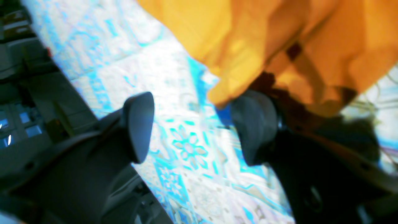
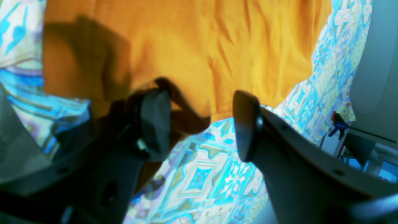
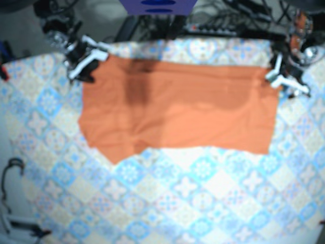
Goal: Fold the T-shirt properly
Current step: 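Open both grippers and lift them away from the shirt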
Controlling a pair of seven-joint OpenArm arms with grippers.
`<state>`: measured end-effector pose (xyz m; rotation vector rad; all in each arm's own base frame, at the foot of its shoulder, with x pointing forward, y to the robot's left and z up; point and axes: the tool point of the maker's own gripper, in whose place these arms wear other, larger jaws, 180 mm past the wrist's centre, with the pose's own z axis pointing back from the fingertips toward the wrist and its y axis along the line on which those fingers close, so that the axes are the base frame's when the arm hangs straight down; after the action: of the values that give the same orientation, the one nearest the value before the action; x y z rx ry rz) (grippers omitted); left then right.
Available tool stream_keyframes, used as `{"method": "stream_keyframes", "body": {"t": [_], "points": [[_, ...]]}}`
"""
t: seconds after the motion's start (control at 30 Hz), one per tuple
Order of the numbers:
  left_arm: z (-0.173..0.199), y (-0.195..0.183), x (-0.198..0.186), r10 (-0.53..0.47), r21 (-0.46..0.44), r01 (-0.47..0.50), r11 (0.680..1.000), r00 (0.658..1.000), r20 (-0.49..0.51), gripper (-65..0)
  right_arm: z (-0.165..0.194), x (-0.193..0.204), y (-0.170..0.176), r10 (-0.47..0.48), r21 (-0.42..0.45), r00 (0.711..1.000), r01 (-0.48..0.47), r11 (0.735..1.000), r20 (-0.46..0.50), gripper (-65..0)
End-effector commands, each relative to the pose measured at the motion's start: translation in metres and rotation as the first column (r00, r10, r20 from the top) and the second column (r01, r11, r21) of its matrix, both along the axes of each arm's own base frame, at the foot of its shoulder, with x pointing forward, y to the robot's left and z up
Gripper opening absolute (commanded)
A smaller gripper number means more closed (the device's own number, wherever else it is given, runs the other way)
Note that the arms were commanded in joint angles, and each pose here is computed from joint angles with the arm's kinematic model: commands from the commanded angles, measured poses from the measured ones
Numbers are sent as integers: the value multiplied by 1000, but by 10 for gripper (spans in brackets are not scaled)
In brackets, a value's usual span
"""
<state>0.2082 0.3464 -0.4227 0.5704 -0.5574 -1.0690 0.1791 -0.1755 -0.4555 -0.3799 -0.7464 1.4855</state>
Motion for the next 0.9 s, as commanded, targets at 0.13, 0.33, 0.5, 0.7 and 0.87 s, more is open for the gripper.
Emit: {"method": "stream_keyframes", "body": {"t": [0.13,0.33,0.5,0.7,0.87], "points": [[22,-4,8,-26,2,26,1000,998,56,-233,27,21,-16,-22,-17,995,24,1000,93,-339],[22,-4,7,-23,3,22,1000,998,54,-233,28,22,-16,-26,-15,995,28,1000,99,-339],[27,-2,15,5,-5,-5,1000,996,90,-234,24,20,-10,-35,3,995,35,999,90,-339],[30,-2,24,37,-24,-34,999,992,123,-234,23,21,2,-60,41,994,56,998,93,-340],[20,-2,3,29,-18,-28,999,997,70,-236,21,11,0,-63,36,995,60,998,78,-340]]}}
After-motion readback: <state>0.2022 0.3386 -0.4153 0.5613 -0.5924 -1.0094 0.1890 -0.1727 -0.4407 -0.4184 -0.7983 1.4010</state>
